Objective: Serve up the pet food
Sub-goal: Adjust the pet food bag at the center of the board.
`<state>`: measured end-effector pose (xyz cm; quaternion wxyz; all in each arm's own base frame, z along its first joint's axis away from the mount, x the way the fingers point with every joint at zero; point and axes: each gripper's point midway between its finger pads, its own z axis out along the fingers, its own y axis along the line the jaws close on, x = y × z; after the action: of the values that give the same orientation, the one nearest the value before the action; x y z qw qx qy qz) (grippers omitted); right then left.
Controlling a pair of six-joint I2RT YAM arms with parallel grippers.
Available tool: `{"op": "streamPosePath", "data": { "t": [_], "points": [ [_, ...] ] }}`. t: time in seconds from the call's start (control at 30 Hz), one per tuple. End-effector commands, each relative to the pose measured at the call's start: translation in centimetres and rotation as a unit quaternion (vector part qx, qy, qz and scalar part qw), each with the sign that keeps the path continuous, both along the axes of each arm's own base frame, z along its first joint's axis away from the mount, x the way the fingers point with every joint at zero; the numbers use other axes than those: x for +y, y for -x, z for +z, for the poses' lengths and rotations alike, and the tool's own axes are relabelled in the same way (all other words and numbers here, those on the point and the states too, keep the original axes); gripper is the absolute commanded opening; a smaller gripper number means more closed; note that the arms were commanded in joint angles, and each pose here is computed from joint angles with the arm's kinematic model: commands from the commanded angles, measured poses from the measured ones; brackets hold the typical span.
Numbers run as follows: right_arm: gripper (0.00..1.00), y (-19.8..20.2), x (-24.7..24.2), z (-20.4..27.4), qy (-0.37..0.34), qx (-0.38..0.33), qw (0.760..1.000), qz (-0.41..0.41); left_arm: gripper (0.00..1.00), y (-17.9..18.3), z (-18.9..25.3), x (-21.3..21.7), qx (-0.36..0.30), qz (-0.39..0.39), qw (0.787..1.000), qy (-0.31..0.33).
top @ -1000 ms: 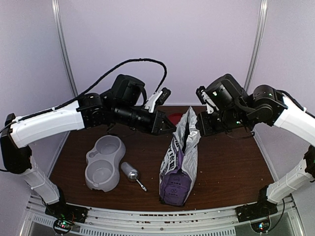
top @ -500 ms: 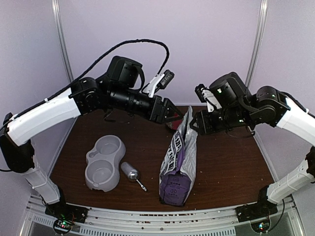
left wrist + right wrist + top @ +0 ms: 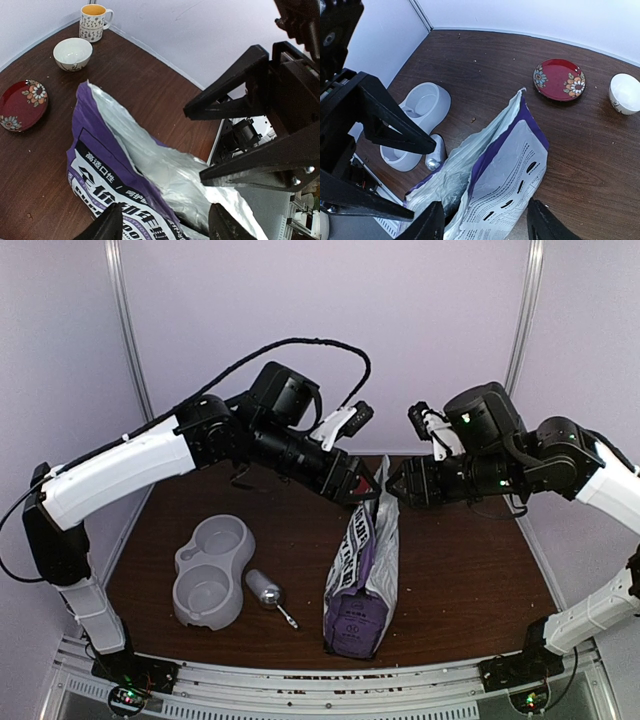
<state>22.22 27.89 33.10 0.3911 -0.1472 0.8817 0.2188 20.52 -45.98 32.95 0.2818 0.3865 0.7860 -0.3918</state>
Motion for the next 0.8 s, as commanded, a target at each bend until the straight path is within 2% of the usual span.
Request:
{"op": "streamPosePath", "data": {
  "t": [0.0,0.2,0.27,0.4,0.47,0.53,0.63,0.77],
  "points": [
    [0.59,-0.6,-0.3,0.5,-0.005,-0.009,1.000,-0.012,0.59,-1.0,0.4,-0.7,-0.023,0.009,1.000,-0.001],
    [0.59,-0.9,0.5,0.1,0.003,-0.003,1.000,-0.004,0.40,-1.5,-0.5,-1.1,-0.021,0.015,1.000,-0.013],
    [0.59,-1.1,0.8,-0.1,0.007,0.000,1.000,-0.004,0.30,-1.6,-0.7,-1.1,-0.021,0.018,1.000,-0.014],
    [0.56,-1.5,1.1,-0.7,0.026,0.005,1.000,-0.010,0.18,-1.8,-0.8,-1.0,-0.020,0.025,0.999,-0.017],
    [0.49,-1.7,1.0,-1.1,0.035,0.007,0.999,-0.015,0.08,-1.8,-0.8,-1.0,-0.019,0.030,0.999,-0.017],
    [0.38,-1.8,0.9,-1.5,0.046,0.009,0.999,-0.018,0.00,-1.8,-0.7,-0.9,-0.020,0.033,0.999,-0.018],
    [0.21,-1.8,0.7,-1.8,0.053,0.013,0.998,-0.020,0.00,-1.9,-0.8,-0.7,-0.023,0.044,0.999,-0.020],
    [0.04,-1.8,0.2,-2.1,0.067,0.014,0.997,-0.025,0.00,-2.4,-0.8,-0.1,-0.025,0.071,0.997,-0.028]
  ]
}}
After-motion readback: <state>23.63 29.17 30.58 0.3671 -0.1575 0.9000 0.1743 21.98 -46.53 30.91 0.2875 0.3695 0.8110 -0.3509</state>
